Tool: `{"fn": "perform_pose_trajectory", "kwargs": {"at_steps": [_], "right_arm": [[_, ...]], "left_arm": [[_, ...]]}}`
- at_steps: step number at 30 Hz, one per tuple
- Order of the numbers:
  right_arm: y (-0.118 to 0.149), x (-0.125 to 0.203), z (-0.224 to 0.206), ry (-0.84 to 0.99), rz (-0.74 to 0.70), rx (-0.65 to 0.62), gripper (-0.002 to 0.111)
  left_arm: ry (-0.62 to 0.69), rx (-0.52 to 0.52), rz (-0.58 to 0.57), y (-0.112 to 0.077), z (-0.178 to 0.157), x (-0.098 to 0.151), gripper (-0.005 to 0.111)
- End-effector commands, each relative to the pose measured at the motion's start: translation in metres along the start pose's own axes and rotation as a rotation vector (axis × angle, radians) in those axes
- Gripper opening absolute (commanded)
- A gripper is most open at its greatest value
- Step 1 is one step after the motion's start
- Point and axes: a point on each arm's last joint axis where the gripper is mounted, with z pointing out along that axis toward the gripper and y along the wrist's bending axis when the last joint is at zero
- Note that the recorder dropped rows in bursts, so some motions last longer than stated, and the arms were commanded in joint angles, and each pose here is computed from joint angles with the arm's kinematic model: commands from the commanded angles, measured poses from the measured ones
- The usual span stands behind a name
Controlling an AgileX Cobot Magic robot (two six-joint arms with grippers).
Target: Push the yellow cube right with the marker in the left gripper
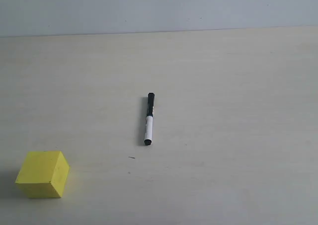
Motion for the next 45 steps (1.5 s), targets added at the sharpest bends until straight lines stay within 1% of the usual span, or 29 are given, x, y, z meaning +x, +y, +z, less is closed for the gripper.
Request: {"fn": "perform_pose_trajectory", "kwargs": {"at_steps": [1, 16, 19, 21, 22, 23, 24, 25, 27, 31, 36, 39, 43, 45], "right_arm": [[0.000, 0.001, 0.000, -0.007, -0.004, -0.001, 0.000], [0.000, 0.001, 0.000, -0.007, -0.004, -0.001, 0.000], [0.000, 0.001, 0.000, -0.007, -0.004, -0.001, 0.000], [0.000, 0.001, 0.000, -0.007, -0.004, -0.001, 0.000], [0.000, 0.001, 0.000, -0.007, -0.004, -0.001, 0.000], [0.000, 0.001, 0.000, -0.007, -0.004, -0.001, 0.000], [0.000, 0.001, 0.000, -0.007, -0.004, -0.001, 0.000], [0.000, 0.001, 0.000, -0.007, -0.004, -0.001, 0.000], [0.000, 0.001, 0.000, -0.007, -0.004, -0.001, 0.000], [0.000, 0.001, 0.000, -0.007, -0.004, -0.001, 0.000], [0.000, 0.001, 0.000, -0.007, -0.004, -0.001, 0.000], [0.000, 0.001, 0.000, -0.007, -0.004, -0.001, 0.000], [0.000, 0.001, 0.000, -0.007, -0.004, -0.001, 0.000], [0.000, 0.001, 0.000, -0.007, -0.004, -0.001, 0.000]], "left_arm": [[-0.018, 0.002, 0.004, 0.000, -0.001, -0.002, 0.000], [-0.021, 0.003, 0.002, 0.000, -0.001, -0.002, 0.000], [-0.131, 0.033, -0.003, -0.003, -0.001, -0.012, 0.000], [-0.177, 0.047, -0.019, -0.004, -0.002, -0.016, 0.000], [-0.203, 0.060, -0.077, -0.005, -0.003, -0.019, 0.000], [-0.223, 0.077, -0.168, -0.005, -0.003, -0.021, 0.000], [-0.258, 0.091, -0.182, -0.006, -0.004, -0.024, 0.000], [-0.331, 0.128, -0.235, -0.008, -0.006, -0.031, 0.000], [-0.395, 0.167, -0.296, -0.009, -0.009, -0.037, 0.000], [-0.489, 0.207, -0.291, -0.012, -0.013, -0.045, 0.000], [-0.499, 0.214, -0.296, -0.012, -0.013, -0.045, 0.000], [-0.543, 0.233, -0.295, -0.013, -0.016, -0.049, 0.000], [-0.652, 0.313, -0.369, -0.015, -0.023, -0.058, 0.000], [-0.650, 0.347, -0.387, -0.018, -0.020, -0.061, 0.000]]}}
